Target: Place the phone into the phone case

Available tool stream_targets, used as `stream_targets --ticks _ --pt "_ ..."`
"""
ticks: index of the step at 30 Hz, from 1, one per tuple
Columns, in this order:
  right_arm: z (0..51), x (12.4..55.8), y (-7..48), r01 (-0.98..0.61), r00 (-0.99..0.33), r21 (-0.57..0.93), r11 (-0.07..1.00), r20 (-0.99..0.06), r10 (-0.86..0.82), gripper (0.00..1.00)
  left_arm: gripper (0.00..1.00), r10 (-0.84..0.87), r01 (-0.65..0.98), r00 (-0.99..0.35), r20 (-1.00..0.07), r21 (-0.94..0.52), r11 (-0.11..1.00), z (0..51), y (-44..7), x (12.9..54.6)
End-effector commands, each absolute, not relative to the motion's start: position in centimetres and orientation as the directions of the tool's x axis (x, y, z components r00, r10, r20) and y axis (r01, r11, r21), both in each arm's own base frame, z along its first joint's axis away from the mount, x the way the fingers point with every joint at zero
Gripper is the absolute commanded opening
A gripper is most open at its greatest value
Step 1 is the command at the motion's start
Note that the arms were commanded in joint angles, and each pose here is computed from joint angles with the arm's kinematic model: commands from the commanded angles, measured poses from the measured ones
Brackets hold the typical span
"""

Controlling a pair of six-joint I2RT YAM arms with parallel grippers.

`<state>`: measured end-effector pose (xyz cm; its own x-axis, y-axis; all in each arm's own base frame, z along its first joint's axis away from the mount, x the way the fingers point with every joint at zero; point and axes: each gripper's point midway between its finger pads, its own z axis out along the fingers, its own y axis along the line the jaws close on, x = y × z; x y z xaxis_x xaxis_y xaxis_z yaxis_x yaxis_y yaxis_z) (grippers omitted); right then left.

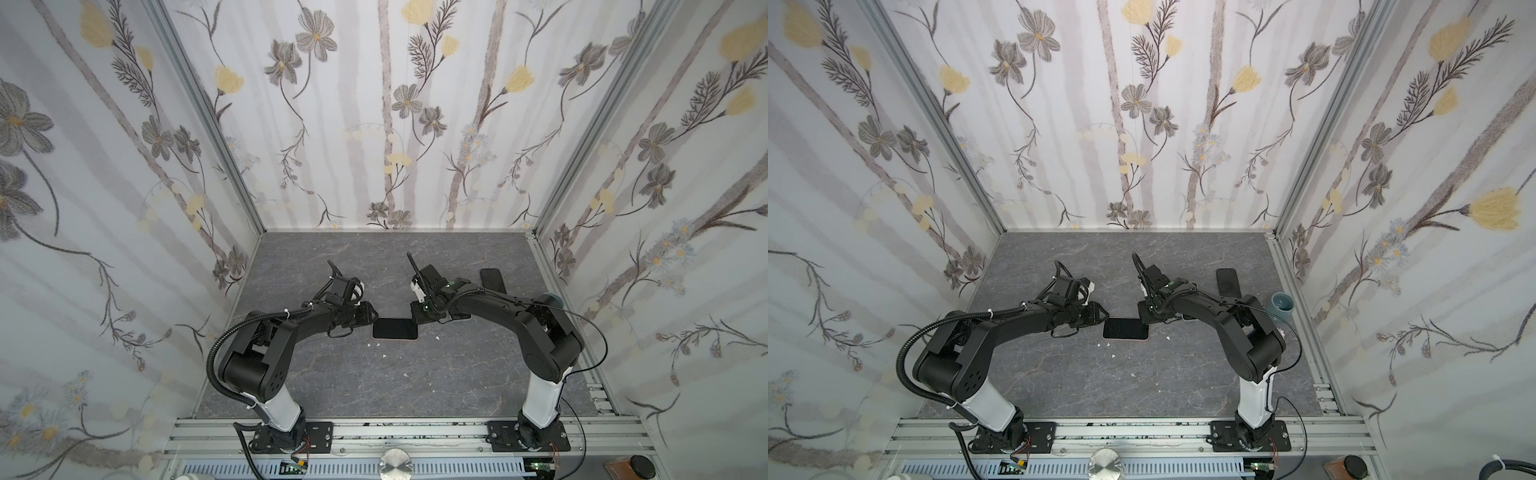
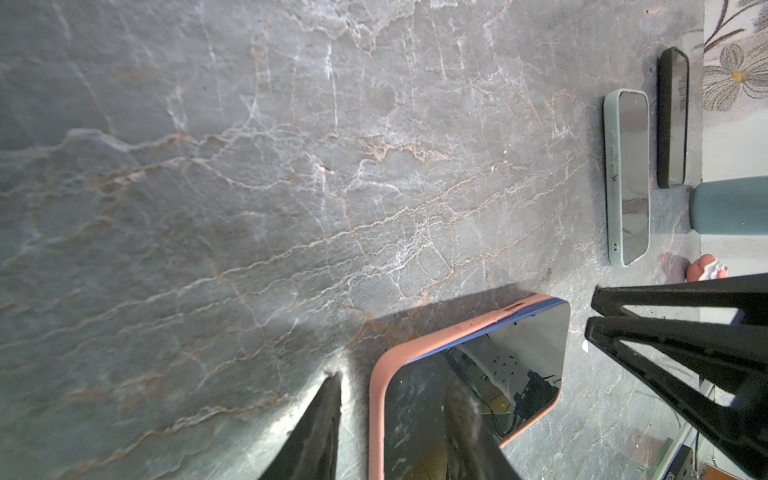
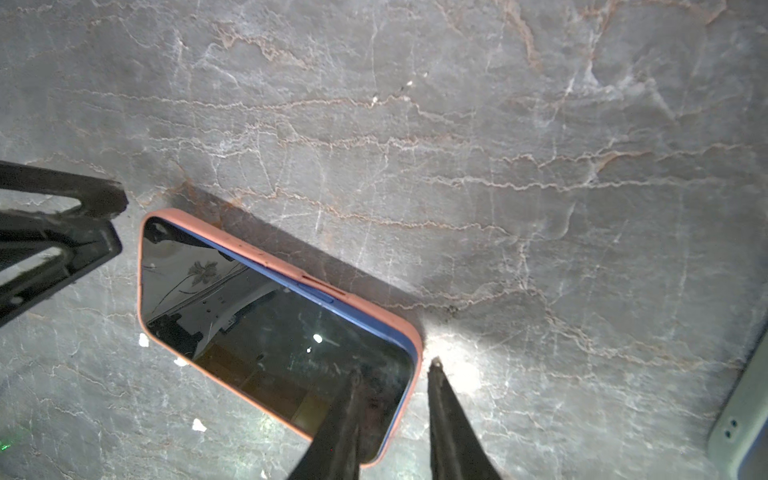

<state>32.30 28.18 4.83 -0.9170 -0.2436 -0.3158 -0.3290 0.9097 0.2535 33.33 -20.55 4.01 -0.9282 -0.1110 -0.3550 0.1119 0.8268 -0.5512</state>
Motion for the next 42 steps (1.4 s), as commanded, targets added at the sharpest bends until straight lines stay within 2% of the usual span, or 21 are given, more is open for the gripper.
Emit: stream_targets --ticks 1,9,11,42 --pt "4.9 31.9 27.9 -0.323 -0.922 0.259 0.91 -0.305 -0.24 0.28 0.4 -0.114 0.113 -0.929 -0.352 -0.563 0.818 4.2 -21.0 33.6" --pt "4.7 31.6 27.5 -0.32 -0.925 0.258 0.911 -0.293 -0.242 0.25 0.38 -0.108 0.114 -0.931 -0.349 -0.56 0.82 3.9 -21.3 33.9" --pt "4.5 31.4 27.5 -0.321 -0.926 0.26 0.911 -0.289 -0.244 0.25 0.35 -0.102 0.116 -0.932 -0.347 -0.555 0.824 3.7 -21.2 33.8" --pt "1.0 29.9 26.2 -0.296 -0.949 0.225 0.928 -0.175 -0.261 0.25 0.35 -0.07 0.15 -0.931 -0.359 -0.551 0.821 4.1 -22.2 33.4"
